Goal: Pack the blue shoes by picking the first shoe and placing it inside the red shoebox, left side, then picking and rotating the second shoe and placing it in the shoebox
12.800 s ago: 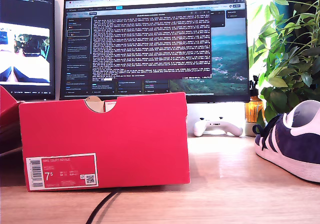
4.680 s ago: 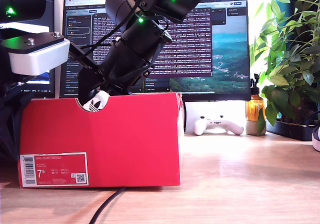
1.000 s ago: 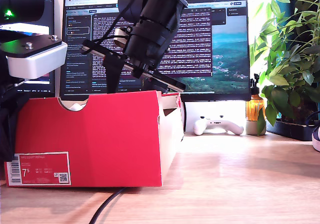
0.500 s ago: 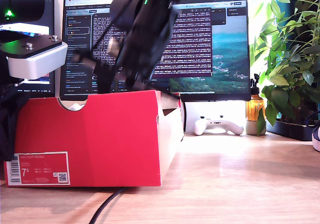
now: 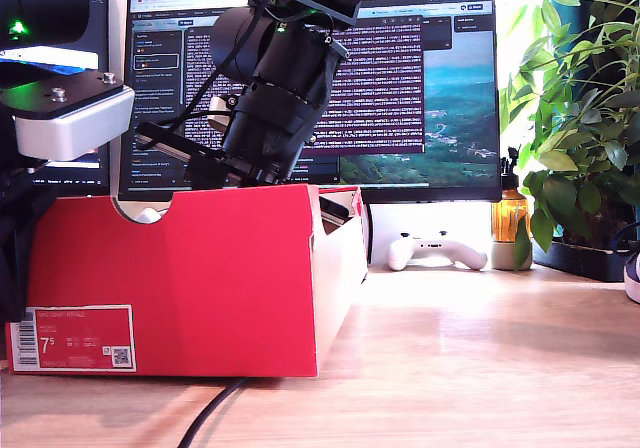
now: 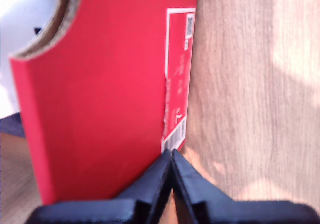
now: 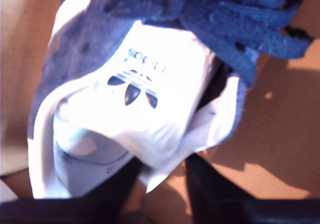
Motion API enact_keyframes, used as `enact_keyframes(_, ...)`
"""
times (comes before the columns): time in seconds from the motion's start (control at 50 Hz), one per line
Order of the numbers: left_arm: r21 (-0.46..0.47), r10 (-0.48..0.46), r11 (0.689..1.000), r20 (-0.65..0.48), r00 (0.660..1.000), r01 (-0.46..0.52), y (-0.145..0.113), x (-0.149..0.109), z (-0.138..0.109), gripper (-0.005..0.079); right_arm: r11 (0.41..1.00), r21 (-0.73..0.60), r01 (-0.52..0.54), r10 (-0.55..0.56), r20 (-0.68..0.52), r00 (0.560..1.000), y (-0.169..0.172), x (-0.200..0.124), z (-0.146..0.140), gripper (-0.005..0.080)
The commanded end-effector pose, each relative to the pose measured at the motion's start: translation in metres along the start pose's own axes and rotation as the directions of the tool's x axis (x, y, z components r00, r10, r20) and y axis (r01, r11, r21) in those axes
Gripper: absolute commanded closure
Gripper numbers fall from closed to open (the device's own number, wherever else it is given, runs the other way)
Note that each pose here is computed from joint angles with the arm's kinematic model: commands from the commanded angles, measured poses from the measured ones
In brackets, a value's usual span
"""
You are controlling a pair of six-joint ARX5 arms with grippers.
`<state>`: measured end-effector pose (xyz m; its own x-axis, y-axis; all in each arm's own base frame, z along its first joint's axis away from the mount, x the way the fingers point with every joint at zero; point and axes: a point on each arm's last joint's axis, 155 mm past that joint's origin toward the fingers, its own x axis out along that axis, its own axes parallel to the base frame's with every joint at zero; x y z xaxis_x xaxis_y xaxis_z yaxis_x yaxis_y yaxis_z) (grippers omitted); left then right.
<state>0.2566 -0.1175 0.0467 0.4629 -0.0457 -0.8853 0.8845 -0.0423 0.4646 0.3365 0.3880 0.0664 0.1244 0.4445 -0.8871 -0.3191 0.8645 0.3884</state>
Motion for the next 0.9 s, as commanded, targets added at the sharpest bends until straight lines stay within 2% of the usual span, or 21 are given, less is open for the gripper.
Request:
enact_keyframes(0.0,-0.002,0.012,1.0,0.0,1.0,-0.012,0.003,0.005,0.0,0.0761,1.0,-0.012,-0.005,0.005,0.008,1.0,0.004,0.009,0.002,0.0764)
enact_keyframes(0.32,-0.002,0.012,1.0,0.0,1.0,-0.012,0.003,0.005,0.0,0.0761,1.0,-0.011,-0.002,0.002,-0.011,1.0,0.003,0.009,-0.002,0.0765)
enact_keyframes(0.66,-0.01,0.012,1.0,-0.006,1.0,-0.012,0.004,0.005,-0.003,0.0761,0.998,-0.068,-0.007,0.009,0.019,1.0,0.016,-0.014,0.014,0.0765)
enact_keyframes(0.88,0.003,0.013,1.0,-0.006,1.0,-0.013,0.004,0.005,-0.003,0.0762,0.998,-0.062,0.003,-0.002,0.012,1.0,0.014,-0.017,0.014,0.0765)
